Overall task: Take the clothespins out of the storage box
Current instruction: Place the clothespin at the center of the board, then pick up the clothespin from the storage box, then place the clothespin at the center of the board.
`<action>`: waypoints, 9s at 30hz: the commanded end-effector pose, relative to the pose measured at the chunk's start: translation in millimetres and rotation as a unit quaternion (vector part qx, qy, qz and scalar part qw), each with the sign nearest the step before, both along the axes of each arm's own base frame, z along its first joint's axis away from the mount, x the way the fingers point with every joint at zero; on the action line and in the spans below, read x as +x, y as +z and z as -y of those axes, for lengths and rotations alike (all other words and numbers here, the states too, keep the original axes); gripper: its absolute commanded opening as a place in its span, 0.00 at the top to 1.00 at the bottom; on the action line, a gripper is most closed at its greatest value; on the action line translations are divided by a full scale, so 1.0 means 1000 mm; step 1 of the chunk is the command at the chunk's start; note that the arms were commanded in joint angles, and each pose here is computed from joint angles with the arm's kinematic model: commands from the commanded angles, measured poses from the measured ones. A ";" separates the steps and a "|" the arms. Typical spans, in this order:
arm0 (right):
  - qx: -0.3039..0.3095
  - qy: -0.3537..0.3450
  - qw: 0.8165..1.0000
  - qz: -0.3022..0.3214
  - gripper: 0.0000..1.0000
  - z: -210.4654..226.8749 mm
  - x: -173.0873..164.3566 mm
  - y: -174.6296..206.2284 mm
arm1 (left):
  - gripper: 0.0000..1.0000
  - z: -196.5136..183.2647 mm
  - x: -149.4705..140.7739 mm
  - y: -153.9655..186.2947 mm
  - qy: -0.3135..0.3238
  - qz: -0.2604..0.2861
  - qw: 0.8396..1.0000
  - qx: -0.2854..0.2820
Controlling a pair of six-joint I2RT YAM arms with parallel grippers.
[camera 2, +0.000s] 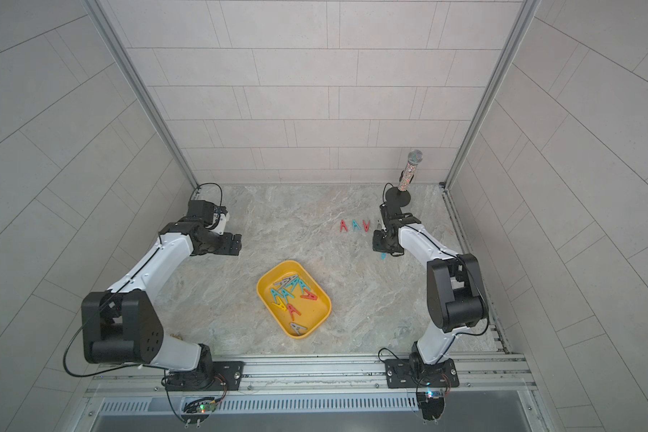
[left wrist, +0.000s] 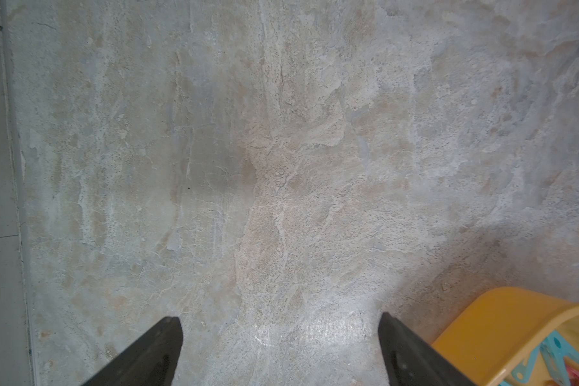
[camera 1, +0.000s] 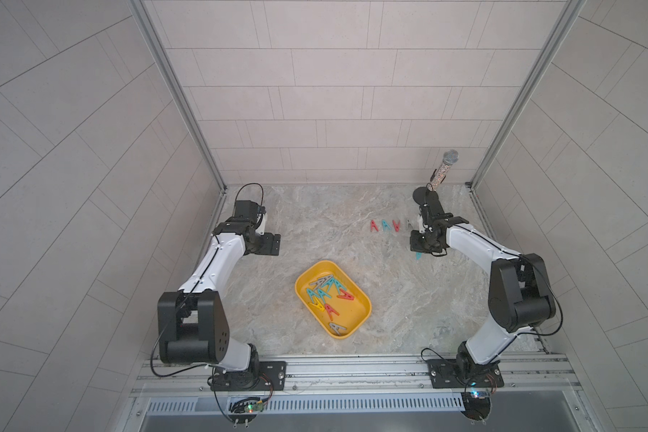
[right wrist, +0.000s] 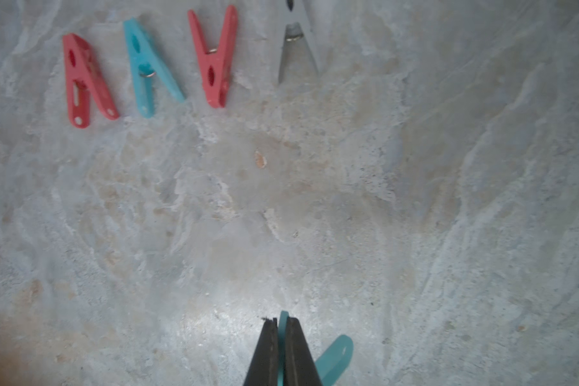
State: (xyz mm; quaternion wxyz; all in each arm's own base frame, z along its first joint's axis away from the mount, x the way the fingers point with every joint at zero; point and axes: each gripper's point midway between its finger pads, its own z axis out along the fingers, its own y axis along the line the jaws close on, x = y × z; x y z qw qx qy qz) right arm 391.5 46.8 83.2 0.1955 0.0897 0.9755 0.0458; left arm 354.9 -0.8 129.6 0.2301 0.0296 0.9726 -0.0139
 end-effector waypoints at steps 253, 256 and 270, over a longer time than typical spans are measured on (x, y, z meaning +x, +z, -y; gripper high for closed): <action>0.033 0.116 0.992 -0.040 1.00 -0.145 0.035 -0.033 | 0.00 -0.002 -0.004 0.004 0.000 0.001 1.000 -0.005; 0.027 0.115 0.992 -0.051 1.00 -0.144 0.040 -0.041 | 0.00 -0.001 -0.004 0.005 -0.001 0.002 1.000 -0.005; 0.018 0.124 0.989 -0.073 0.94 -0.147 0.051 -0.062 | 0.00 -0.002 -0.004 0.006 0.000 0.004 1.000 -0.005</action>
